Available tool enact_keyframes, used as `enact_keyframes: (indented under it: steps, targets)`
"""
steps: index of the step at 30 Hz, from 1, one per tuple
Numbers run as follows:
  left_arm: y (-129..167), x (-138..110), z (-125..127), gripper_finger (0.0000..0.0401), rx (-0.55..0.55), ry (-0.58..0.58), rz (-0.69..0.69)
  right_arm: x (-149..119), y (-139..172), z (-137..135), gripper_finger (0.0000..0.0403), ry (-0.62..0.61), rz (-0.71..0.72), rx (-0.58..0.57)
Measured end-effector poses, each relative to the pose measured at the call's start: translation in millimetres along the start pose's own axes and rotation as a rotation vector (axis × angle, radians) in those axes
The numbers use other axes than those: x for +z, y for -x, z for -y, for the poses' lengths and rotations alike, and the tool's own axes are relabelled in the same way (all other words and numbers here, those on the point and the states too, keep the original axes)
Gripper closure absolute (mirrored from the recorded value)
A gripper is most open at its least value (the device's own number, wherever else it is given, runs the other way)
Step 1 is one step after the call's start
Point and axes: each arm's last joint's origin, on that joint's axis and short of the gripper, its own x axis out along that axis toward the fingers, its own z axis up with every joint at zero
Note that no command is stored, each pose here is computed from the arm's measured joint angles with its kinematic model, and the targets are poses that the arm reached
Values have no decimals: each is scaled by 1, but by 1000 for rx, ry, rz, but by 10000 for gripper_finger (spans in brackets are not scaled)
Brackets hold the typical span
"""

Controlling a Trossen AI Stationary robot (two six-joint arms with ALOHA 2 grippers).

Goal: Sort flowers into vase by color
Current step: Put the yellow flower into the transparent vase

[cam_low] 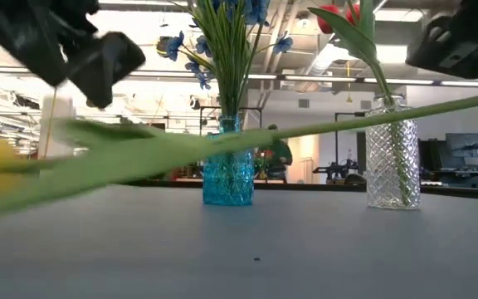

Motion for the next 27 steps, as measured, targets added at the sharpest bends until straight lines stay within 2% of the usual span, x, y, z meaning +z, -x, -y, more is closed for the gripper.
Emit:
enact_keyframes:
  steps: [3, 5, 9, 16, 19, 22, 27]
  targets:
    - [17, -2, 3, 204, 16, -32, 68, -6, 2, -4, 380, 33, 39, -49]
    - [26, -7, 8, 203, 40, -67, 190, -11, 4, -10, 380, 61, 81, -80]
    - [42, -23, 12, 207, 22, -102, 434, -25, 11, -23, 380, 94, 168, -124]
    - [55, -55, -7, 213, 132, 5, 788, -43, 21, -40, 380, 146, 339, -209]
    - [49, -69, -14, 213, 102, 39, 855, -50, 29, -47, 380, 159, 444, -249]
    - [41, -76, -16, 214, 80, 69, 864, -60, 40, -52, 380, 166, 581, -298]
    - [29, -71, -12, 214, 56, 58, 890, -84, 37, -35, 380, 75, 782, -279]
